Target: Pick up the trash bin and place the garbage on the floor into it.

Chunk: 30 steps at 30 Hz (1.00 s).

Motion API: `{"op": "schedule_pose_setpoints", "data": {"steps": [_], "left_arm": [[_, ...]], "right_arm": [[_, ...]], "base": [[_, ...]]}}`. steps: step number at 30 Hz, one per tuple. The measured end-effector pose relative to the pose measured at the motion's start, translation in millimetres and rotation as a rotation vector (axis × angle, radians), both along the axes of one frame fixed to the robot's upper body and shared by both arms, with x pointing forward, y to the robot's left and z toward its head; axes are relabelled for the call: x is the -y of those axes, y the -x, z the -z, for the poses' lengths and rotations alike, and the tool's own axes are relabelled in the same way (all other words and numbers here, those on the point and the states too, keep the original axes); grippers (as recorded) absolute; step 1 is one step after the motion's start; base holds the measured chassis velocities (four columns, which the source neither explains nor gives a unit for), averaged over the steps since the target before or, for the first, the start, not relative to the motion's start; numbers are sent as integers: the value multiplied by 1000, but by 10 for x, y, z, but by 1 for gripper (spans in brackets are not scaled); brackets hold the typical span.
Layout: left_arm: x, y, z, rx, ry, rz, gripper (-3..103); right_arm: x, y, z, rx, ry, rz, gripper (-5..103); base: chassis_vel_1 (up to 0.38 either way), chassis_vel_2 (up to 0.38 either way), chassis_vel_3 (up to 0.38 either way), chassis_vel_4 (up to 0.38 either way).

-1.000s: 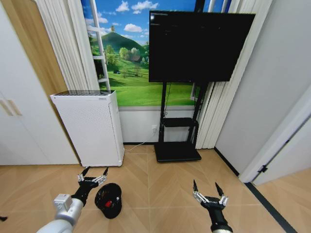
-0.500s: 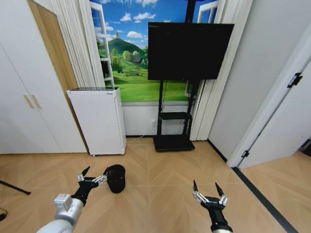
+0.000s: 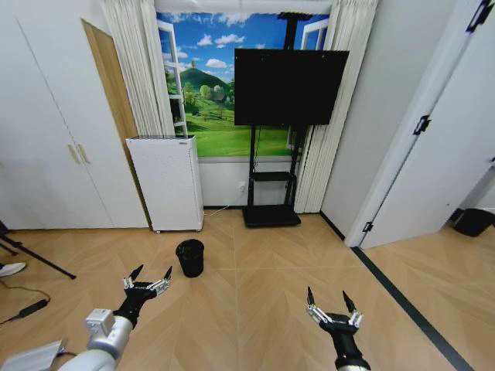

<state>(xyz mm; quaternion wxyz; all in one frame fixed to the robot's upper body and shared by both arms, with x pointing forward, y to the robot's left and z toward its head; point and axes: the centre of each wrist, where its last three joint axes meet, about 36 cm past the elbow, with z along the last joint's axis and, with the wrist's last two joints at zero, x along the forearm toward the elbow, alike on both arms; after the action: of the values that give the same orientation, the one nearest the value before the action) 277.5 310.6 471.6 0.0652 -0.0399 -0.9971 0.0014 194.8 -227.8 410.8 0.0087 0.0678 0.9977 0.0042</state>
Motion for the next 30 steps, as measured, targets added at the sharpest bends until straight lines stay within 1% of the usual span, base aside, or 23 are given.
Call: {"op": "schedule_pose_setpoints", "data": {"steps": [4,11,30], "left_arm": [[0,0,-1,0,0,1,100],[0,-1,-1,1,0,1,100],[0,-1,-1,0,0,0,100]], "right_arm": [[1,1,1,0,0,0,100],[1,-2,0,1,0,0,100],[1,-1,0,0,0,0,100]], "base": [[-4,-22,-60,73],[-48,51,91,-39],[0,0,0,0]]}}
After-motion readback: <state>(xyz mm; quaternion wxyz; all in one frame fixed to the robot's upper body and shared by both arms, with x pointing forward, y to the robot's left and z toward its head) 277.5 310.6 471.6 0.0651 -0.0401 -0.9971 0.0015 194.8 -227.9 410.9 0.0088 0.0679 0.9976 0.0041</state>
